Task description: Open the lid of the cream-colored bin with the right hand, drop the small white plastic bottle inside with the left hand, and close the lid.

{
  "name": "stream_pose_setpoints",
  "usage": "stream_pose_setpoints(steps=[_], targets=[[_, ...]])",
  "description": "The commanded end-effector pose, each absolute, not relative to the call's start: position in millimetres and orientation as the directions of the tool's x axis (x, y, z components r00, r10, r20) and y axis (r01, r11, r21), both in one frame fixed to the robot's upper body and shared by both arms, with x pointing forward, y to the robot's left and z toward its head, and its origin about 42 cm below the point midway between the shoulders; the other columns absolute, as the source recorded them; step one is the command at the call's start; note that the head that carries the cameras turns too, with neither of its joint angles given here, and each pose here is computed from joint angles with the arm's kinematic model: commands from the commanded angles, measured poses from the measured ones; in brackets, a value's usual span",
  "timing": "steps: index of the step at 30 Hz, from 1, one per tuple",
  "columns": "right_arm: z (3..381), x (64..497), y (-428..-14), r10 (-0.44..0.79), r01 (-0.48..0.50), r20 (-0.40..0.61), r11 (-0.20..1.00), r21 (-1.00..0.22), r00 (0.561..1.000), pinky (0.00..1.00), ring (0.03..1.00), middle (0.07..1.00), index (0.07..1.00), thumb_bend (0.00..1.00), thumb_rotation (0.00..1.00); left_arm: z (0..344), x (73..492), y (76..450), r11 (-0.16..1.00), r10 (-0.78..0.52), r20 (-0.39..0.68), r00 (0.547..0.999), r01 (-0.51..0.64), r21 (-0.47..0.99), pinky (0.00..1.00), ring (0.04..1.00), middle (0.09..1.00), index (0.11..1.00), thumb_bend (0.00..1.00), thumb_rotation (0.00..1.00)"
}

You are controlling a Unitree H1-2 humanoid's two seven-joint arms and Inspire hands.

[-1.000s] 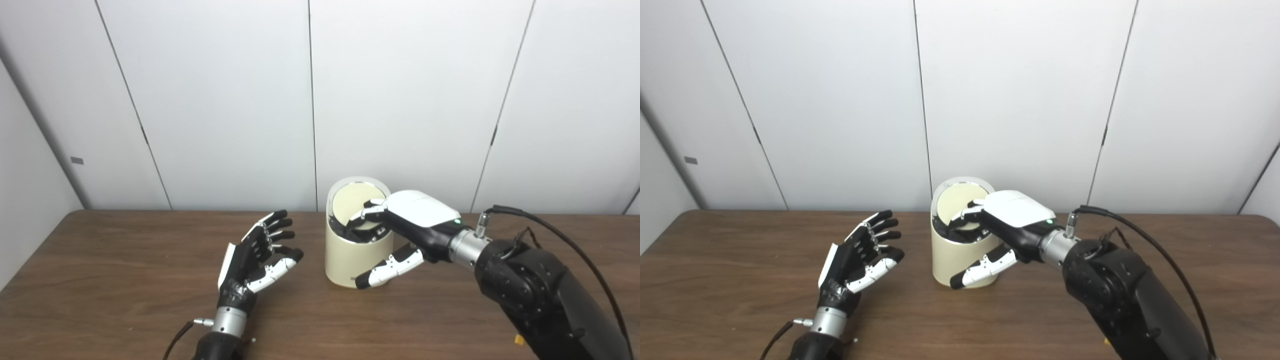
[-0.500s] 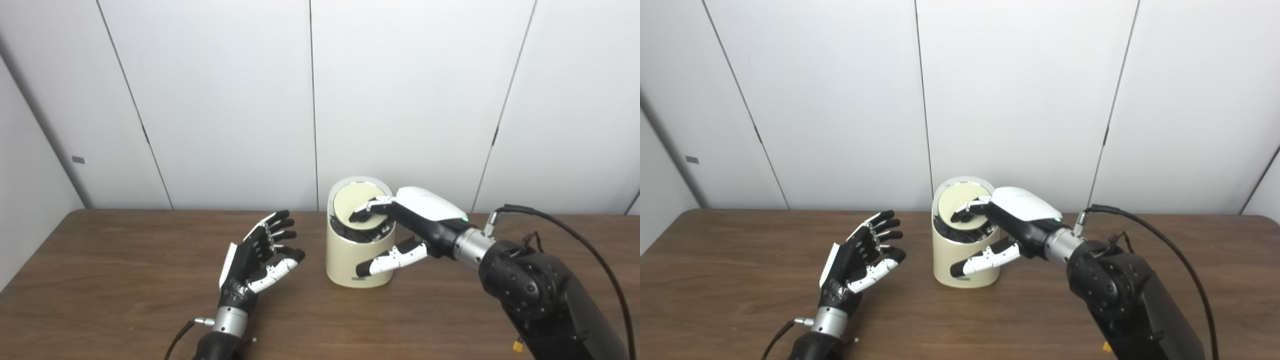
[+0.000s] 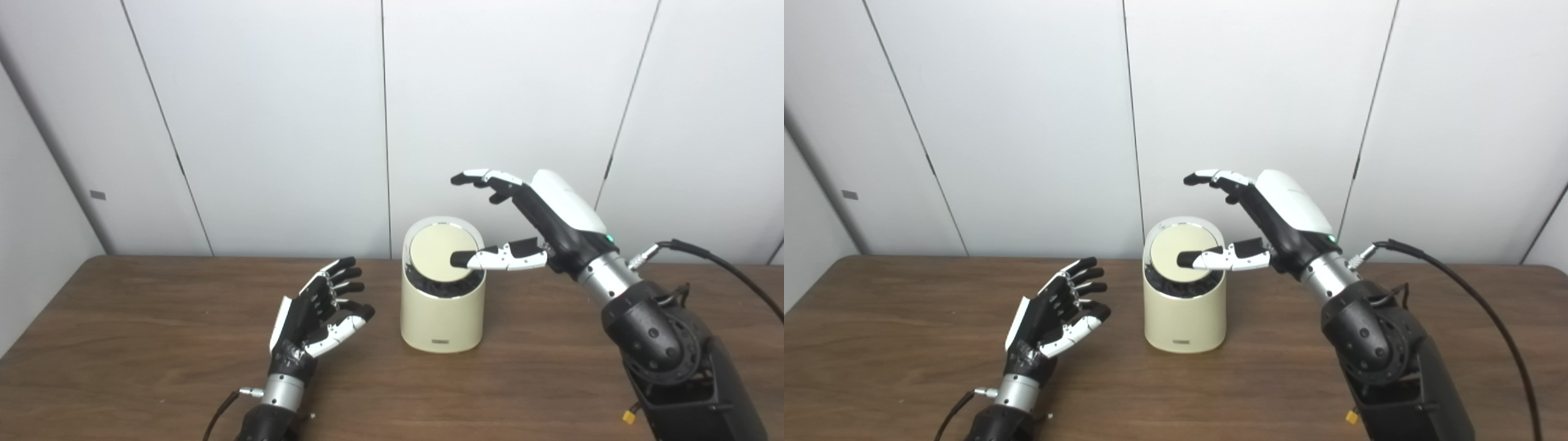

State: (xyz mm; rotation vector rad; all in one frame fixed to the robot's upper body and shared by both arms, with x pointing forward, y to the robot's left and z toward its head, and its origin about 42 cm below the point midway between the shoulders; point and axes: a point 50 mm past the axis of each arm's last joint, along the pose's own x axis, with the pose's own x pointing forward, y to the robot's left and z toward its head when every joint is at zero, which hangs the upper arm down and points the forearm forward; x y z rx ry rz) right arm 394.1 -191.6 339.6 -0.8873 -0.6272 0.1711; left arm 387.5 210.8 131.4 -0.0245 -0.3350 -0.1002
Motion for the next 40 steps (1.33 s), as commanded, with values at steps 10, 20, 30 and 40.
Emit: stream_pose_setpoints(steps=[10, 20, 30, 40], targets=[[304.1, 394.0, -222.7, 0.159, 0.18, 0.49, 0.798, -0.575, 0.857, 0.63, 0.765, 0.823, 0.817, 0.67, 0.34, 142.0, 391.3, 213.5, 0.994, -0.1, 0.371, 0.923, 0.104, 0.009, 0.59, 0.742, 0.794, 0.823, 0.75, 0.23], [248.7, 382.2, -235.1, 0.103, 0.105, 0.423, 0.892, -0.44, 0.9, 0.7, 0.814, 0.842, 0.857, 0.67, 0.38, 144.1, 389.6, 216.4, 0.993, -0.109, 0.383, 0.917, 0.113, 0.011, 0.59, 0.737, 0.796, 0.827, 0.75, 0.23], [204.1, 367.9, -228.9, 0.104, 0.021, 0.376, 0.95, -0.312, 0.921, 0.72, 0.825, 0.853, 0.885, 0.72, 0.37, 150.2, 385.8, 225.1, 0.992, -0.118, 0.398, 0.91, 0.125, 0.009, 0.6, 0.747, 0.816, 0.85, 0.72, 0.22], [186.2, 362.4, -219.7, 0.1, 0.001, 0.37, 0.965, -0.263, 0.923, 0.74, 0.825, 0.851, 0.883, 0.76, 0.36, 149.4, 379.9, 233.2, 0.993, -0.111, 0.401, 0.909, 0.116, 0.012, 0.58, 0.74, 0.803, 0.85, 0.75, 0.23]])
